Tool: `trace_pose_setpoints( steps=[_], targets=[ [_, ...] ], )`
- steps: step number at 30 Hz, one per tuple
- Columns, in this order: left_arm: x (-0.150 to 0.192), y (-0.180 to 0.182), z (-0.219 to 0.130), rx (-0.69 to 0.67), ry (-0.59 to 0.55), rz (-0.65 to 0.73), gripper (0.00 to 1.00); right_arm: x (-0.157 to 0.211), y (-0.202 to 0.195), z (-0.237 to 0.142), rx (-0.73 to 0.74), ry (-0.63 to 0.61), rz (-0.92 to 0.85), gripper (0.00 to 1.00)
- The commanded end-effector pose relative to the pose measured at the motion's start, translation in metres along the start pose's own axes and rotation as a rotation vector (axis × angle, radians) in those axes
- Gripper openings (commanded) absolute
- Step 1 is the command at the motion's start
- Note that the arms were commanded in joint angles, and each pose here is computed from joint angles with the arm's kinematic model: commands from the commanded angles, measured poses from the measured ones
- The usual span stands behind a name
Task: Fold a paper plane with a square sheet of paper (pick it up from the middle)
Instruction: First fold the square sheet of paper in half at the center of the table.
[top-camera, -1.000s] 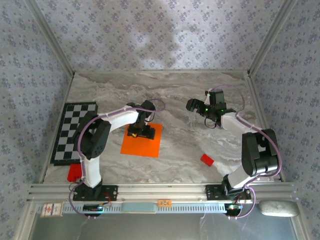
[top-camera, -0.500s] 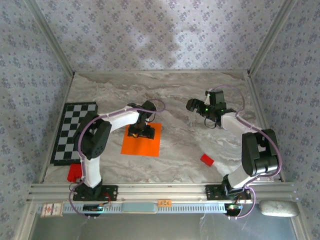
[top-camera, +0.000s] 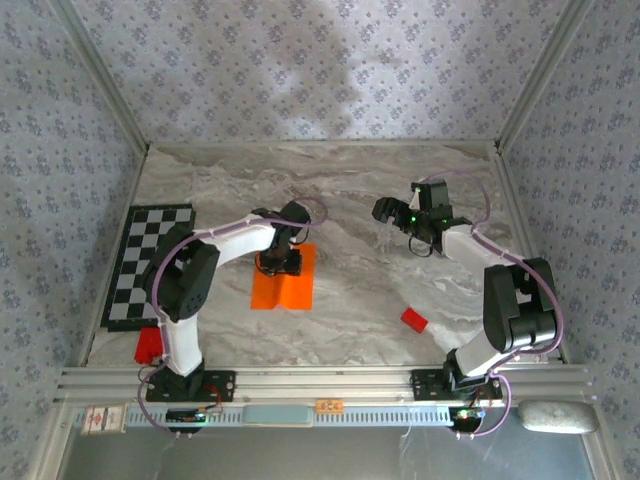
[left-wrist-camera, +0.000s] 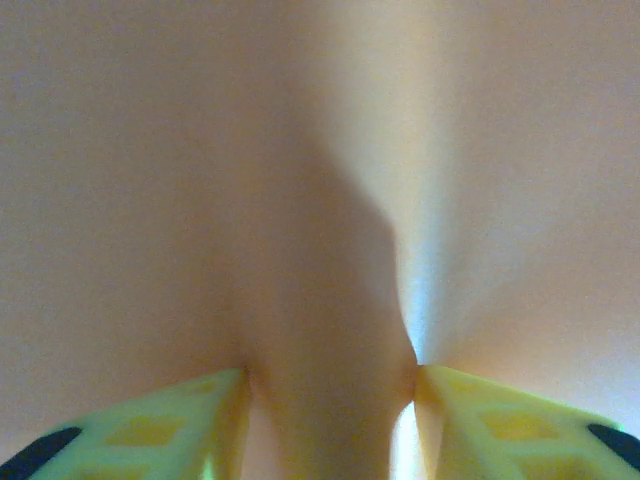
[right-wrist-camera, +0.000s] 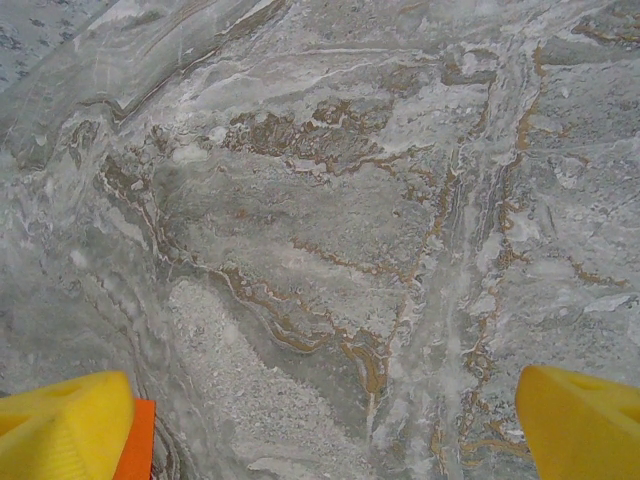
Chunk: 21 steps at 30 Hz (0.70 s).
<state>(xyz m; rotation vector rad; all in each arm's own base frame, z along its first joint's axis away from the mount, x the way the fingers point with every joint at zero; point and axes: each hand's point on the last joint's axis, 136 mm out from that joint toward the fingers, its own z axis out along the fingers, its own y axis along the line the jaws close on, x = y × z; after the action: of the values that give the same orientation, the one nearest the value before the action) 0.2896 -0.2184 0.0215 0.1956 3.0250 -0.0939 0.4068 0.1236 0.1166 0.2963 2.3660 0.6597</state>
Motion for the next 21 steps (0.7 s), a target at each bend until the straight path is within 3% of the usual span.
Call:
trace_pose_setpoints(
  steps=[1,6,11,16,21],
  targets=[
    [-0.013,-0.022,-0.025,0.128,-0.083,-0.009,0.38,-0.013,0.013,-0.01,-0.035,-0.03,0.012,1.0],
    [-0.032,-0.065,-0.078,0.394,-0.19,-0.008,0.28,-0.013,0.021,-0.011,-0.078,-0.032,0.028,1.0],
    [-0.047,-0.095,-0.117,0.625,-0.268,-0.029,0.26,-0.006,0.032,-0.011,-0.16,-0.006,0.062,1.0],
    [-0.062,-0.099,-0.108,0.731,-0.286,-0.116,0.26,0.01,0.044,-0.011,-0.25,0.05,0.087,0.97],
    [-0.071,-0.088,-0.073,0.688,-0.279,-0.192,0.24,0.039,0.06,-0.007,-0.337,0.122,0.067,0.81]
  ],
)
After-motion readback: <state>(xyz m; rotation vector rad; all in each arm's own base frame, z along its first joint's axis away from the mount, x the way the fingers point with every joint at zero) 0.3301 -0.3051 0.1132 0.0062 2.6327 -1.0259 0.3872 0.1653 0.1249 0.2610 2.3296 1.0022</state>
